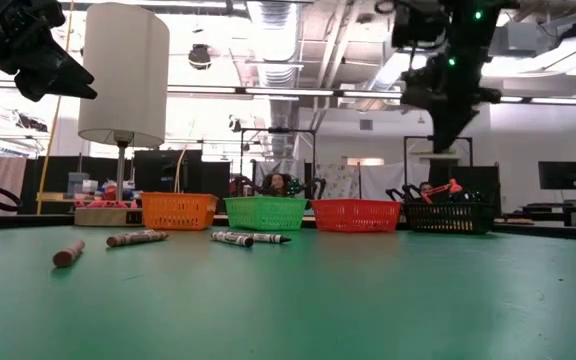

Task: Sort crayons
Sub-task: Put the yellow/green crayon into the black bin

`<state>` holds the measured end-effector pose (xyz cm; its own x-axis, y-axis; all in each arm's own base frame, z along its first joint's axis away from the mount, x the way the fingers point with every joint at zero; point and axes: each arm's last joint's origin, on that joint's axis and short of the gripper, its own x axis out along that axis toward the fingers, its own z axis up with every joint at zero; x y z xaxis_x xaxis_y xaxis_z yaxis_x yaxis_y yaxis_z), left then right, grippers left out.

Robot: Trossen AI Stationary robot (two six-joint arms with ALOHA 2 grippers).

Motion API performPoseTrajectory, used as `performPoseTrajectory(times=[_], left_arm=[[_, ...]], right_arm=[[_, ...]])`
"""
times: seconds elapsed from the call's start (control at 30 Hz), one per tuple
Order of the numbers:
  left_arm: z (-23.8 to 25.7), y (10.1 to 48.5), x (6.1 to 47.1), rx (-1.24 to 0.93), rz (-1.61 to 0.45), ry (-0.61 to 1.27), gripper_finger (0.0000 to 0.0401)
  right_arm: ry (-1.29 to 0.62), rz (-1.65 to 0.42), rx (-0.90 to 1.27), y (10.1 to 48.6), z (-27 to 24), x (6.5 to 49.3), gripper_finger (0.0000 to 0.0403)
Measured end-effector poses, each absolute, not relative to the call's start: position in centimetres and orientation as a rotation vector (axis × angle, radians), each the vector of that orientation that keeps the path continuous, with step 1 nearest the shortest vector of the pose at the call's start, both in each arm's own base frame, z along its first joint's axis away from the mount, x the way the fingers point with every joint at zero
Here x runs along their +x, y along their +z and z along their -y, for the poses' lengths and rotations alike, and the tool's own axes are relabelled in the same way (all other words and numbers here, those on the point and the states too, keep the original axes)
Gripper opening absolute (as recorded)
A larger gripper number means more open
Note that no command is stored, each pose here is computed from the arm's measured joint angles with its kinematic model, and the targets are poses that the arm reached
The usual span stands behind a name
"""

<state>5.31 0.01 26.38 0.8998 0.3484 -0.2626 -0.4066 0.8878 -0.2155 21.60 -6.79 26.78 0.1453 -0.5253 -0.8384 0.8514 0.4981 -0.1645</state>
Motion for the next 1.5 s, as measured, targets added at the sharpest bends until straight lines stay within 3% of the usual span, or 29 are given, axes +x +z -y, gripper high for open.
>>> performPoseTrajectory(times=[0.67, 0.87, 1.27, 1.5], left_arm=[[0.0, 26.4, 5.3, -0.270, -0.220, 0.396, 0.0192], [0.0, 26.4, 5.3, -0.270, -0.220, 0.396, 0.0192], [0.0, 26.4, 5.3, -0.270, -0.220, 0.396, 0.0192], [0.0, 26.4, 5.3, -0.270, -0.220, 0.396, 0.0192]], right_arm=[[-1.210, -1.051, 0.490, 25.6, 15.3, 17.1, 0.0000], [-1.241, -1.000, 0.510, 25.3, 16.3, 16.7, 0.0000], [-1.245, -0.925, 0.533, 20.8, 16.6, 16.2, 0.0001], [-1.267, -0.924, 0.540, 19.9, 17.0, 16.0, 0.0031]])
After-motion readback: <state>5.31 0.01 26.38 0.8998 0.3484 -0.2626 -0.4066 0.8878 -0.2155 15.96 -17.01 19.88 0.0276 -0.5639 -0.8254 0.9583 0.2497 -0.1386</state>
